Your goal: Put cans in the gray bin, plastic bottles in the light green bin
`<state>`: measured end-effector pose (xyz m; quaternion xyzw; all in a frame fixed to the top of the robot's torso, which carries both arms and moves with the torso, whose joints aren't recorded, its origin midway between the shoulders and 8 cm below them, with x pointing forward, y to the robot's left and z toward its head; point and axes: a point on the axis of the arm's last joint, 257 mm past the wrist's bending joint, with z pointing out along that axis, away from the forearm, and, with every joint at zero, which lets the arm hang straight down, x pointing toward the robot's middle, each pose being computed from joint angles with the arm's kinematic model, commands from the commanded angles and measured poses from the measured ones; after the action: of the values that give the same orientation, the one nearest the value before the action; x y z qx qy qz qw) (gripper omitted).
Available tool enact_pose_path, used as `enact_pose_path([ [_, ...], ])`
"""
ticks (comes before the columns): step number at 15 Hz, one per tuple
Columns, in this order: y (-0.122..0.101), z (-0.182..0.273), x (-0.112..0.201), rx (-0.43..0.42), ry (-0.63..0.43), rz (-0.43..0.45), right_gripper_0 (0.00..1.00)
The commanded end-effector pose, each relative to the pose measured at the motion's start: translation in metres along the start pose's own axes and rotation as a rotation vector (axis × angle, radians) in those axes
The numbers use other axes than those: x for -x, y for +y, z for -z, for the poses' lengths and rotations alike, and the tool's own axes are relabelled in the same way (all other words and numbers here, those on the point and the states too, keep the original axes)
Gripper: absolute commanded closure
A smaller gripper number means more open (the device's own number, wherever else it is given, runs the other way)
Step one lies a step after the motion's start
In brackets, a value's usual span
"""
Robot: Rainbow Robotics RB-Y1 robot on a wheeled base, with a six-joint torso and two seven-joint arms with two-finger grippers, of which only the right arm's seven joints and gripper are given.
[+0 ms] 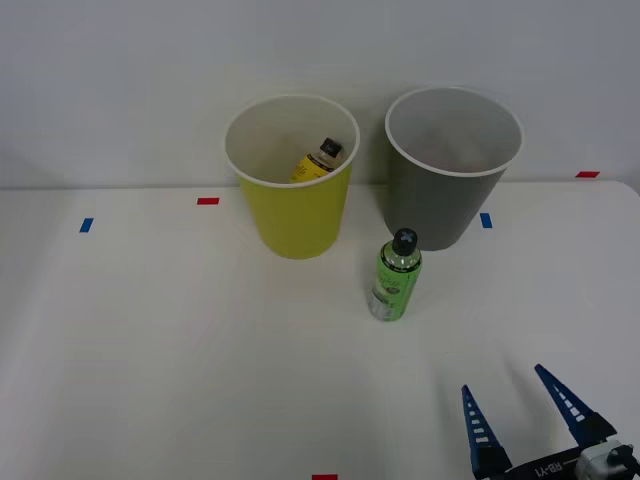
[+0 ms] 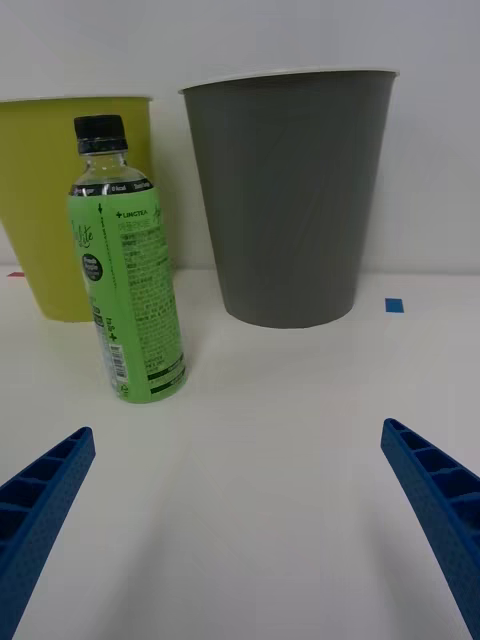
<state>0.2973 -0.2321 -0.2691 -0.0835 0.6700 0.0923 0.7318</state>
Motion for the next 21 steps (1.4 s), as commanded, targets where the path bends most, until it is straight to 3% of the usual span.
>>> enact_pose_path([
  [1,0.002,-0.001,0.000,-0.082,-0.025,-0.028,0.00],
  [21,-0.009,-0.001,0.002,-0.075,-0.023,0.013,0.00],
])
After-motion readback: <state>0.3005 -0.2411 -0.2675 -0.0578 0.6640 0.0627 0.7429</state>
